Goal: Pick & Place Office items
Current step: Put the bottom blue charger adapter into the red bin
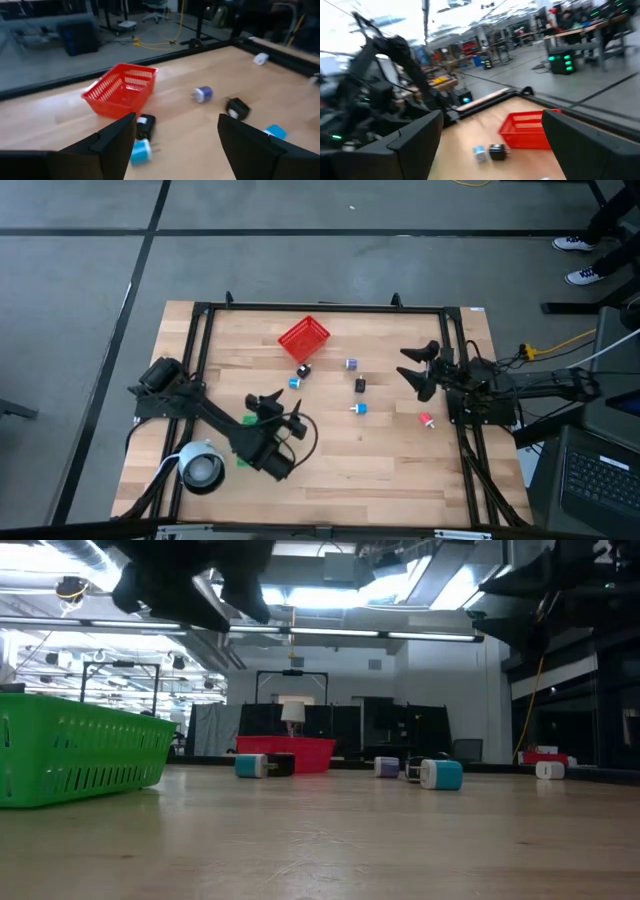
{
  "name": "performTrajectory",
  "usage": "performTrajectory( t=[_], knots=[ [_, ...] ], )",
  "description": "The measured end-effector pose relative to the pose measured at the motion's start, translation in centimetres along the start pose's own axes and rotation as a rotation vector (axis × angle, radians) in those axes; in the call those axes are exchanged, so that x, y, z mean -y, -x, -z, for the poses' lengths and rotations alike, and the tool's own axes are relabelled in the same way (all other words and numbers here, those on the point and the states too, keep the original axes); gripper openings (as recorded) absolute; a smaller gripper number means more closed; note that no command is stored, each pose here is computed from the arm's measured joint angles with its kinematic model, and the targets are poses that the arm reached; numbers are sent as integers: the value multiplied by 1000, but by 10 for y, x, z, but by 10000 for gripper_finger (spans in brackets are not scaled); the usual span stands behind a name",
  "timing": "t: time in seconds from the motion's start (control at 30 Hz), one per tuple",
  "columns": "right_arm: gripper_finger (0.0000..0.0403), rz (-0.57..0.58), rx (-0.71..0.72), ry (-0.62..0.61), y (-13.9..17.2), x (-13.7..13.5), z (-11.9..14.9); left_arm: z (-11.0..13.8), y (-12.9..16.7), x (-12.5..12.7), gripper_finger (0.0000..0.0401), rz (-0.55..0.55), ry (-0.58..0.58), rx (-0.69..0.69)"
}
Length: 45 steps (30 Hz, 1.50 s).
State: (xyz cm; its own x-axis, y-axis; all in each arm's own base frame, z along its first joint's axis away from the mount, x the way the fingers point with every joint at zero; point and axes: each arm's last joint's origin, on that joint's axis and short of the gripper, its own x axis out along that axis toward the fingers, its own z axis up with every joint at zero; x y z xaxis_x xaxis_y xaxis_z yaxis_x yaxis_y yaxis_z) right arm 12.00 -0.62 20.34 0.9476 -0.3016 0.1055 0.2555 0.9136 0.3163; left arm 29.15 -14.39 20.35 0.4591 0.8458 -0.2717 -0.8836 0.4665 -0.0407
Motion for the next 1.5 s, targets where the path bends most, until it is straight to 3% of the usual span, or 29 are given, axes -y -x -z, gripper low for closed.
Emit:
performTrajectory(
  t=[0.17,0.3,0.43,0.57,0.73,0.83,0.93,1.1,1.23,1.33,1.5],
  knots=[
    [345,204,3,132,-5,8,3,-1,-19,-4,274,-59,-96,0],
    [345,258,-14,197,-10,12,6,-4,-36,-7,274,-113,-152,1],
    [344,221,-52,191,-15,15,10,-10,-55,-11,274,-173,-230,-5],
    [331,229,-120,150,-24,21,16,-20,-74,-11,274,-225,-403,-59],
    [306,164,-184,161,-56,11,0,-38,-96,-5,274,-228,-526,-112],
    [297,142,-242,194,-83,4,-6,-47,-111,6,274,-124,-576,-202],
    [296,174,-372,232,-105,3,5,-55,-127,22,274,81,-602,-256],
    [301,366,-591,351,-123,12,29,-52,-137,39,274,422,-562,-209],
    [302,321,-692,375,-127,9,39,-45,-143,42,274,686,-498,-149],
    [302,221,-729,368,-125,-2,44,-35,-148,36,274,735,-452,-111],
    [302,39,-785,388,-119,-22,51,-23,-150,24,274,687,-450,-123]
  ],
)
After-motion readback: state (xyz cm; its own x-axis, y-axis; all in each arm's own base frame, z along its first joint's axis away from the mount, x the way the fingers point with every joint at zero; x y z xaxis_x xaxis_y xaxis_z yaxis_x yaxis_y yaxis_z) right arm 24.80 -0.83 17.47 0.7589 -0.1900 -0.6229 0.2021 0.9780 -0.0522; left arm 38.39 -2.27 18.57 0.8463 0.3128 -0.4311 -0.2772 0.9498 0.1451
